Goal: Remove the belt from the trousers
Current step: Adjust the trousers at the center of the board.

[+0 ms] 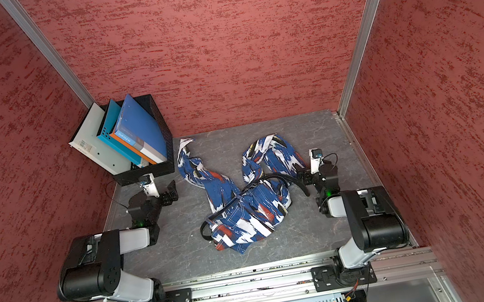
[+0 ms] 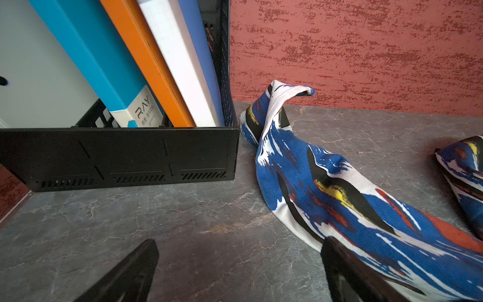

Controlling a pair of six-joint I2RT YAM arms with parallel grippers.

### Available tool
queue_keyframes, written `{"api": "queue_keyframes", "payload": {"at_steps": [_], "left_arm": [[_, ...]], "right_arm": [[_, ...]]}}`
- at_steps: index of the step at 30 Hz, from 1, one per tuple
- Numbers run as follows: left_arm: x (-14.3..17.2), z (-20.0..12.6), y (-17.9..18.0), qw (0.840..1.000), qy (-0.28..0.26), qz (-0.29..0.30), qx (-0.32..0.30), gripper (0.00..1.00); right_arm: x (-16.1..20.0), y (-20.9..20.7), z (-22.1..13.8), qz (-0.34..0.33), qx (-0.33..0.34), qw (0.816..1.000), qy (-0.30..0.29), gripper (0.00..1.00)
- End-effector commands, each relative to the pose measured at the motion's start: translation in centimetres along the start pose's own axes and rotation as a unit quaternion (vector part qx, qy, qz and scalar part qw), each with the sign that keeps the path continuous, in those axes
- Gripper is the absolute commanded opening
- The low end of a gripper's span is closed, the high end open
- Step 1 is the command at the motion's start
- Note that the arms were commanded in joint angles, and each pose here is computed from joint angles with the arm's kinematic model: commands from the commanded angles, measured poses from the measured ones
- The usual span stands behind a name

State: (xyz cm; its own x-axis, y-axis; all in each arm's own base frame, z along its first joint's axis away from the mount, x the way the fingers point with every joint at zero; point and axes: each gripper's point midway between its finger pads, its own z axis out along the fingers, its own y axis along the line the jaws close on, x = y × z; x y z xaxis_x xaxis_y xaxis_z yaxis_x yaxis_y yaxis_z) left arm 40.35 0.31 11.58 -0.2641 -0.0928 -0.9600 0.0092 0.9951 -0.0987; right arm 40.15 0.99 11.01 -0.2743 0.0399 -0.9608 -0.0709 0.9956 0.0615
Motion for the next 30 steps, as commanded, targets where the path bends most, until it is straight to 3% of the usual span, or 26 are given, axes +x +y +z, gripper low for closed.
{"api": "queue_keyframes", "payload": {"at_steps": [1, 3, 6, 9, 12, 15, 18, 22, 26, 30], "left_arm": [[0.1, -0.1, 0.0, 1.0, 0.0, 0.004, 0.003, 1.0], [0.2, 0.0, 0.2, 1.0, 0.004, -0.004, 0.007, 1.0], [-2.0, -0.7, -0.1, 1.0, 0.018, 0.0, -0.004, 1.0], [-5.8, -1.9, -2.4, 0.997, 0.064, 0.025, 0.018, 1.0], [-9.6, -3.7, -5.8, 0.992, 0.086, -0.032, 0.084, 1.0], [-11.2, -5.3, -9.9, 0.971, 0.097, -0.096, 0.195, 1.0], [-11.2, -6.5, -13.3, 0.946, 0.106, -0.123, 0.281, 1.0], [-9.7, -7.5, -16.4, 0.93, 0.134, -0.12, 0.321, 1.0], [-7.8, -8.0, -17.7, 0.922, 0.155, -0.133, 0.329, 1.0], [-6.6, -8.6, -18.6, 0.915, 0.172, -0.136, 0.34, 1.0]], "right_arm": [[-0.8, -0.1, 0.3, -0.002, 0.007, 1.0, -0.005, 0.99], [-3.0, 0.3, -1.0, -0.011, 0.012, 0.999, -0.029, 0.99], [-6.9, 2.2, -3.7, 0.012, -0.03, 0.999, 0.024, 0.99], [-10.4, 3.8, -6.1, 0.096, -0.064, 0.992, 0.049, 0.99], [-12.7, 10.6, -7.9, 0.061, -0.245, 0.966, 0.063, 0.99], [-11.4, 16.8, -9.4, -0.065, -0.372, 0.923, 0.071, 0.99], [-8.4, 20.5, -10.9, -0.205, -0.454, 0.865, 0.062, 0.99], [-5.8, 22.5, -10.9, -0.294, -0.486, 0.817, 0.098, 0.99], [-3.0, 23.1, -9.8, -0.369, -0.481, 0.787, 0.116, 0.99], [-2.1, 23.0, -8.4, -0.397, -0.47, 0.78, 0.115, 0.99]]}}
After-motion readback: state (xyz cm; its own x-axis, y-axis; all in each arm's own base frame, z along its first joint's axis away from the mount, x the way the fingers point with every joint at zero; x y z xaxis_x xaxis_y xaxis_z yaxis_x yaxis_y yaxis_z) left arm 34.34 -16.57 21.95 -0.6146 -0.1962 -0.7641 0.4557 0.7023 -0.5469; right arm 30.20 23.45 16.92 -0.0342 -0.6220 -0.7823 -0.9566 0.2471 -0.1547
